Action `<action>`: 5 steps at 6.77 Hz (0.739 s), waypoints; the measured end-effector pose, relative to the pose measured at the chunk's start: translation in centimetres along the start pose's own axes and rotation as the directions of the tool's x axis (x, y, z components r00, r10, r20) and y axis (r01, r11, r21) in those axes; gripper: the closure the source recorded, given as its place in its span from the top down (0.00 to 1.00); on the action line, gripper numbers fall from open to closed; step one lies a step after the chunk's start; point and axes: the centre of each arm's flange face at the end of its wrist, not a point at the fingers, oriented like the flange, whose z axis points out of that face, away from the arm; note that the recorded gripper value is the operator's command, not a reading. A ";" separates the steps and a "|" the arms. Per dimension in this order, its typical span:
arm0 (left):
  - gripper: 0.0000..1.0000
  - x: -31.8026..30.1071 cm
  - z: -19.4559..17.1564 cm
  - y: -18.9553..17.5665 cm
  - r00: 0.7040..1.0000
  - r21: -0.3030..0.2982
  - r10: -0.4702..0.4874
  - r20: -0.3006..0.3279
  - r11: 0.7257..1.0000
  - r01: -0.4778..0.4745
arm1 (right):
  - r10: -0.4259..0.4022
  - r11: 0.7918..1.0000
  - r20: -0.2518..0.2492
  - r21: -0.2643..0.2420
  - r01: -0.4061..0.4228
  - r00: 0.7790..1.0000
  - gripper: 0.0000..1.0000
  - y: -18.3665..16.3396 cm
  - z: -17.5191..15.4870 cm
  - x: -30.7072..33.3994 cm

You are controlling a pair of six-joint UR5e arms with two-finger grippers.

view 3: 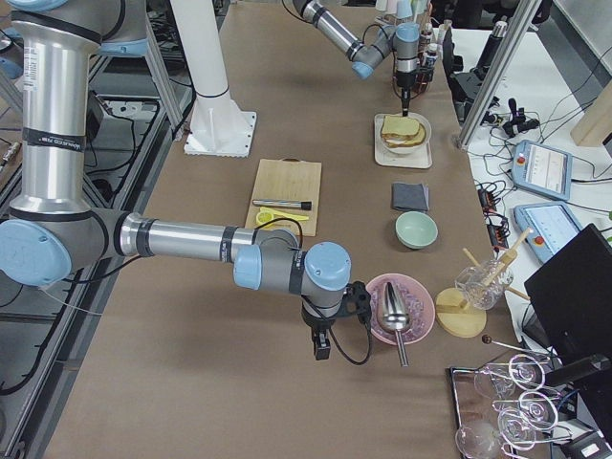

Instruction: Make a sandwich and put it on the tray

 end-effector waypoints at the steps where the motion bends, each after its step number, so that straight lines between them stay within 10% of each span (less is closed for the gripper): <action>1: 0.98 0.1 0.1 0.0 1.000 0.015 -0.002 0.007 1.000 0.002 | 0.004 1.000 0.002 -0.005 -0.004 1.000 1.00 -0.3 0.3 0.3; 5: 0.98 -1.9 -3.2 3.5 0.999 0.068 0.025 -0.028 0.997 -0.023 | 0.010 1.000 0.003 -0.010 -0.010 1.000 1.00 -0.9 0.6 0.7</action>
